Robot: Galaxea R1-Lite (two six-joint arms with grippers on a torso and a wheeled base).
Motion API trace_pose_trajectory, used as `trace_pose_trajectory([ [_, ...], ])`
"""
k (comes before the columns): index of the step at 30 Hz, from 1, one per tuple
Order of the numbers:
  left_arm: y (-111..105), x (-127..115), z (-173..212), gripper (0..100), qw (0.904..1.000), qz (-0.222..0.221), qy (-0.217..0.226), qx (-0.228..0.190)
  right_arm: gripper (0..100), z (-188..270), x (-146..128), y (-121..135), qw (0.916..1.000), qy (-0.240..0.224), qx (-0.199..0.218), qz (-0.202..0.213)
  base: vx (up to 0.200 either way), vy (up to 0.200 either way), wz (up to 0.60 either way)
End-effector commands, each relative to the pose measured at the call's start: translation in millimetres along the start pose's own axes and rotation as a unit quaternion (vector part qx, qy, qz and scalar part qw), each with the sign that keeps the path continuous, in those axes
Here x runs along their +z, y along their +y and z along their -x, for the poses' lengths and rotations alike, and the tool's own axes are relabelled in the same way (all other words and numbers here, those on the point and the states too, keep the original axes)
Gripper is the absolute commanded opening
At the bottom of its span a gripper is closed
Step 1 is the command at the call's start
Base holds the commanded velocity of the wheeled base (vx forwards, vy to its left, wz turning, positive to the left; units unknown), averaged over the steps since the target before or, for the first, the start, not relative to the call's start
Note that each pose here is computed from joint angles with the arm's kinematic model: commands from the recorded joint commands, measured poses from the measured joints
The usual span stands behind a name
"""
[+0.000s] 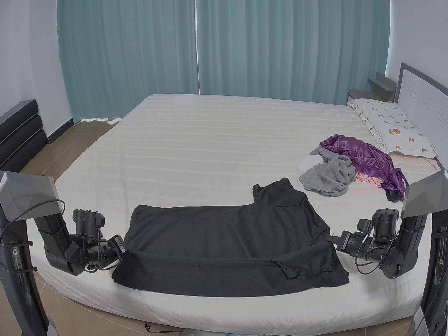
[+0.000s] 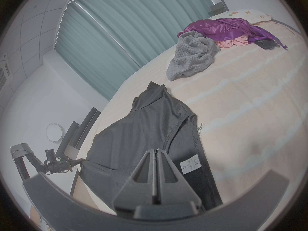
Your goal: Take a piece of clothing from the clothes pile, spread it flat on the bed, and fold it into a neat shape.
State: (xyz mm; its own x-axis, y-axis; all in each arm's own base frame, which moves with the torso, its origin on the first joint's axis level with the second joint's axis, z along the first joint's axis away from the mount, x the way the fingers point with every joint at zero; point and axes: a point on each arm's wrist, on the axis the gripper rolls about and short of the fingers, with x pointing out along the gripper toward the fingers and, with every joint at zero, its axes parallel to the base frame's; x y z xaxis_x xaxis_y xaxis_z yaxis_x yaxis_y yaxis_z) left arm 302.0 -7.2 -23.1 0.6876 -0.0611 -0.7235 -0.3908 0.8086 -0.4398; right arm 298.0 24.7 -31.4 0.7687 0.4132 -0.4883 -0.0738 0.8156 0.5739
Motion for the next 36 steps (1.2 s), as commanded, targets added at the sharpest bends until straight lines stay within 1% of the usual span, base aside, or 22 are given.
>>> trace_pose_trajectory([
  [1,1,-2,-9,0,1.0,-0.001,0.006,0.005,0,-9,-4,-6,1.0,0.008,-0.003,-0.003,0.0,0.0,0.0],
  [10,0,-1,-11,0,1.0,0.002,0.004,0.005,0,-15,-9,-11,0.9999,0.013,-0.005,-0.005,0.0,0.0,0.0],
  [11,0,-1,-11,100,1.0,0.002,0.003,0.005,100,-16,-9,-11,0.9999,0.013,-0.005,-0.005,0.0,0.0,0.0],
  [14,0,-1,-10,100,1.0,0.002,0.002,0.005,100,-14,-8,-10,0.9999,0.011,-0.002,-0.004,0.0,0.0,0.0],
  [16,0,-1,-10,100,1.0,0.002,0.002,0.005,100,-13,-7,-8,0.9999,0.007,0.001,-0.012,0.0,0.0,0.0],
  [18,0,-1,-10,100,1.0,0.003,0.002,0.005,100,-12,-5,-6,0.9994,-0.001,0.006,-0.033,0.0,0.0,0.0],
  [20,0,-1,-10,100,1.0,0.008,0.002,0.004,100,-10,-2,-4,0.9975,-0.012,0.013,-0.069,0.0,0.0,0.0],
  [21,0,-1,-10,100,1.0,0.008,0.002,0.004,100,-10,-2,-4,0.9975,-0.012,0.013,-0.069,0.0,0.0,0.0],
  [22,-1,2,-9,100,0.9999,0.017,-0.002,0.002,100,-9,-1,-5,0.9947,-0.02,0.017,-0.1,0.0,0.0,0.0],
  [24,-2,7,-4,100,0.9995,0.03,-0.012,-0.004,100,-8,1,-6,0.9918,-0.027,0.018,-0.124,0.0,0.0,0.0],
  [25,-3,13,1,100,0.9988,0.04,-0.024,-0.013,100,-7,1,-7,0.9894,-0.027,0.018,-0.141,0.0,0.0,0.0],
  [27,-4,22,9,100,0.9975,0.052,-0.042,-0.025,100,-6,2,-6,0.9863,-0.029,0.019,-0.161,0.0,0.0,0.0],
  [28,-4,23,9,100,0.9974,0.053,-0.043,-0.025,100,-6,3,-6,0.9858,-0.03,0.019,-0.164,0.0,0.0,0.0],
  [29,-3,32,14,100,0.996,0.059,-0.059,-0.031,100,-4,4,-4,0.9838,-0.031,0.022,-0.175,0.0,0.0,0.0],
  [32,-5,50,16,100,0.9935,0.065,-0.081,-0.046,100,-1,4,-2,0.98,-0.031,0.024,-0.195,0.0,0.0,0.0],
  [33,-6,53,15,100,0.9931,0.065,-0.082,-0.053,100,-2,4,-3,0.9789,-0.029,0.024,-0.201,0.0,0.0,0.0],
  [36,-15,70,8,100,0.9901,0.061,-0.091,-0.088,100,-3,2,-2,0.9781,-0.027,0.024,-0.205,0.0,0.0,0.0],
])
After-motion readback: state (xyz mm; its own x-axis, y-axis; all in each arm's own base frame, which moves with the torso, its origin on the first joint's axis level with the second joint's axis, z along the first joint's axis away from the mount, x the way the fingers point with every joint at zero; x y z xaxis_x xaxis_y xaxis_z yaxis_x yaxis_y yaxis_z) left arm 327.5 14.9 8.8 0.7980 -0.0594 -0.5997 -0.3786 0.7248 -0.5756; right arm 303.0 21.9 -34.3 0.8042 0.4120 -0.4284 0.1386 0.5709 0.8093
